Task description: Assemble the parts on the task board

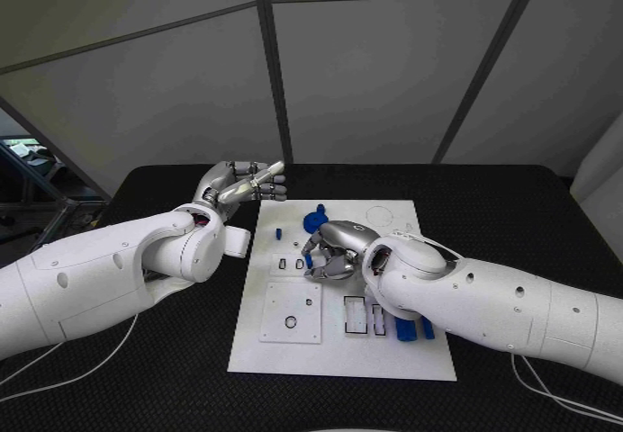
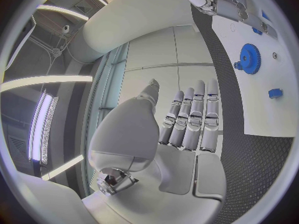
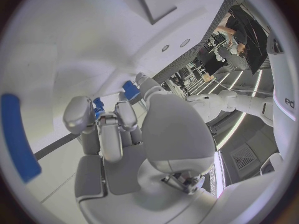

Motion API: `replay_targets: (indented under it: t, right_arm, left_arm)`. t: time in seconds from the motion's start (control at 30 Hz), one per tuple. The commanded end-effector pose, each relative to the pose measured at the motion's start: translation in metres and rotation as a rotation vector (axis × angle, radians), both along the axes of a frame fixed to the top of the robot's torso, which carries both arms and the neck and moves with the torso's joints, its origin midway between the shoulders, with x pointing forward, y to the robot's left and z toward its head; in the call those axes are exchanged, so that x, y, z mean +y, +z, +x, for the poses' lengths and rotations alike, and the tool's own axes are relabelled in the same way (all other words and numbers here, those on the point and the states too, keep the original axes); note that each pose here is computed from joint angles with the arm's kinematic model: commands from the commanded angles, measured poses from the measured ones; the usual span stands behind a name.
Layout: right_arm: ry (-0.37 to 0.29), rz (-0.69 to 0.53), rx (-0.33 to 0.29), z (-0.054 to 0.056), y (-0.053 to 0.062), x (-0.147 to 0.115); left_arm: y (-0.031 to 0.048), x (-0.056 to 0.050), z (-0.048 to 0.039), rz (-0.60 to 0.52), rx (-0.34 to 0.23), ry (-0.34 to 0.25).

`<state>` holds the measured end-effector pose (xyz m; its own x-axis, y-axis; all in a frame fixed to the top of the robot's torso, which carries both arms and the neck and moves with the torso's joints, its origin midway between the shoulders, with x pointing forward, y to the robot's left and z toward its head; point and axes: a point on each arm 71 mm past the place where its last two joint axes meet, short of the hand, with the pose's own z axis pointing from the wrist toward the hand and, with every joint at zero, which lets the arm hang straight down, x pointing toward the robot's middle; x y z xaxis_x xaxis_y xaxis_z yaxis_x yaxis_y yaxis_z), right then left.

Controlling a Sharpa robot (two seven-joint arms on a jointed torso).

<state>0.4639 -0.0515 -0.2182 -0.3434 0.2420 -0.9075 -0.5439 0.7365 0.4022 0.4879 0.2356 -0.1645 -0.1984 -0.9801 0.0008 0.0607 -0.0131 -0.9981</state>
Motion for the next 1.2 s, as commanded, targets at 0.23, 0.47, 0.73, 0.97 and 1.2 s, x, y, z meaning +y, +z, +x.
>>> replay_targets:
  t: [0.23,0.47,0.73,0.97,1.2]
  right_arm:
    - [0.054,0.221,-0.105,-0.012,0.019,-0.004]
    - [0.13,0.408,-0.092,-0.02,0.044,-0.021]
    - [0.013,0.571,0.047,0.003,0.085,-0.076]
    - [-0.117,0.62,0.045,0.027,0.109,-0.13]
    - [-0.151,0.597,-0.02,0.045,0.118,-0.153]
  left_arm:
    - [-0.0001,0.001,0.0012,0.028,0.0,-0.013]
    - [-0.0057,0.005,0.0029,0.148,0.038,-0.051]
    - [-0.0189,0.007,0.0001,0.502,0.216,-0.191]
    - [-0.0174,-0.005,0.0027,0.766,0.288,-0.256]
    - [-0.014,-0.021,0.0126,0.995,0.39,-0.315]
